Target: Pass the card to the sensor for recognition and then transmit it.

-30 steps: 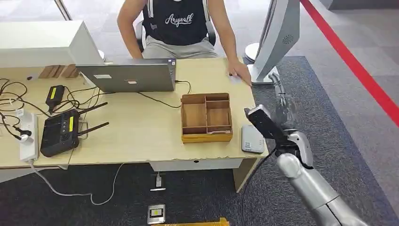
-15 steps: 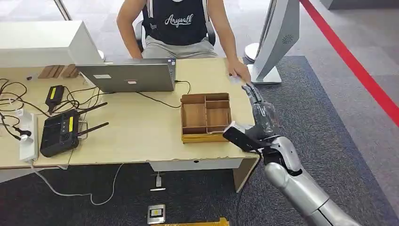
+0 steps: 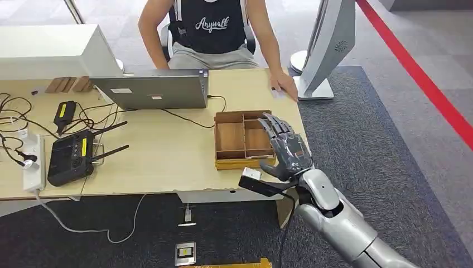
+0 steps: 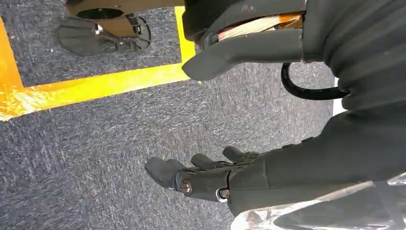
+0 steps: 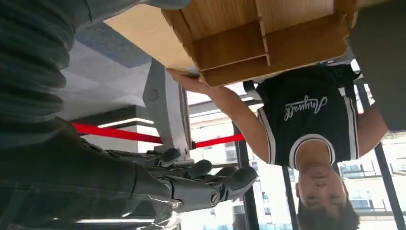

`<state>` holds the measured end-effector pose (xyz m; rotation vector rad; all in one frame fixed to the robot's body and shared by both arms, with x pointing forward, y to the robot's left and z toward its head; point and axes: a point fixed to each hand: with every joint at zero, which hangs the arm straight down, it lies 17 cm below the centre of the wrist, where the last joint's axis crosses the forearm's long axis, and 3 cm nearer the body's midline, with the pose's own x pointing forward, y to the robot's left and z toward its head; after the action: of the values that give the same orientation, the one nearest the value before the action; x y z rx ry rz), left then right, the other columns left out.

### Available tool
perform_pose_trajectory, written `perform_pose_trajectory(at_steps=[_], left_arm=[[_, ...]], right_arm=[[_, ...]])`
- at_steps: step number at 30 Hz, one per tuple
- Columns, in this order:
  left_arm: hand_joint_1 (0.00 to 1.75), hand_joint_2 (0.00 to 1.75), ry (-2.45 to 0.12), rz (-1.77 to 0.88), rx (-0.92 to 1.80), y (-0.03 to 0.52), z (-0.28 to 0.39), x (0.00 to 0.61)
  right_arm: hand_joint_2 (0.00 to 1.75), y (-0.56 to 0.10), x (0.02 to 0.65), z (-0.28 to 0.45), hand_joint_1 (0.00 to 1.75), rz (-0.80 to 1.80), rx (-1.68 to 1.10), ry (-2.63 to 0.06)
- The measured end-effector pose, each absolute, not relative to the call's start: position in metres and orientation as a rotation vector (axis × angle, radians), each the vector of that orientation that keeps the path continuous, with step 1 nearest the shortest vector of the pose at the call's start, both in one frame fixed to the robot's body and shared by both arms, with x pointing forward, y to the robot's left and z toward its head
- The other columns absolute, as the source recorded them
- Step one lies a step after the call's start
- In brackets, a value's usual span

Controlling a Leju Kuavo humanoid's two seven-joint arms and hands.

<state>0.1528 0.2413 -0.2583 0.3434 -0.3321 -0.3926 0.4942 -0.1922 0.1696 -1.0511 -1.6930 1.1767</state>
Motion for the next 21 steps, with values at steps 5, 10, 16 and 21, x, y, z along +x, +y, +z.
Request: perform_pose_trajectory(at_steps=[5,10,16,21], left_arm=[[0.00,1.75,-0.332,-0.393,0.343,0.241,-0.258,0.153],[0.00,1.75,-0.332,-0.393,0.343,0.241,-0.258,0.153],[0.00,1.75,-0.332,-0.393,0.343,0.241,-0.258,0.153],[0.00,1.75,-0.332,-0.393,0.343,0.241,-0.258,0.153]], right_arm=[[1.75,-0.186,0.492,0.165,0.00,1.195,-1.039,-1.692],[1.75,-0.182,0.491,0.161,0.00,1.210,-1.033,-1.690],[1.75,-0.181,0.490,0.157,0.00,1.222,-1.029,-1.685],[1.75,-0.180,0.490,0.156,0.00,1.226,-1.028,-1.684]])
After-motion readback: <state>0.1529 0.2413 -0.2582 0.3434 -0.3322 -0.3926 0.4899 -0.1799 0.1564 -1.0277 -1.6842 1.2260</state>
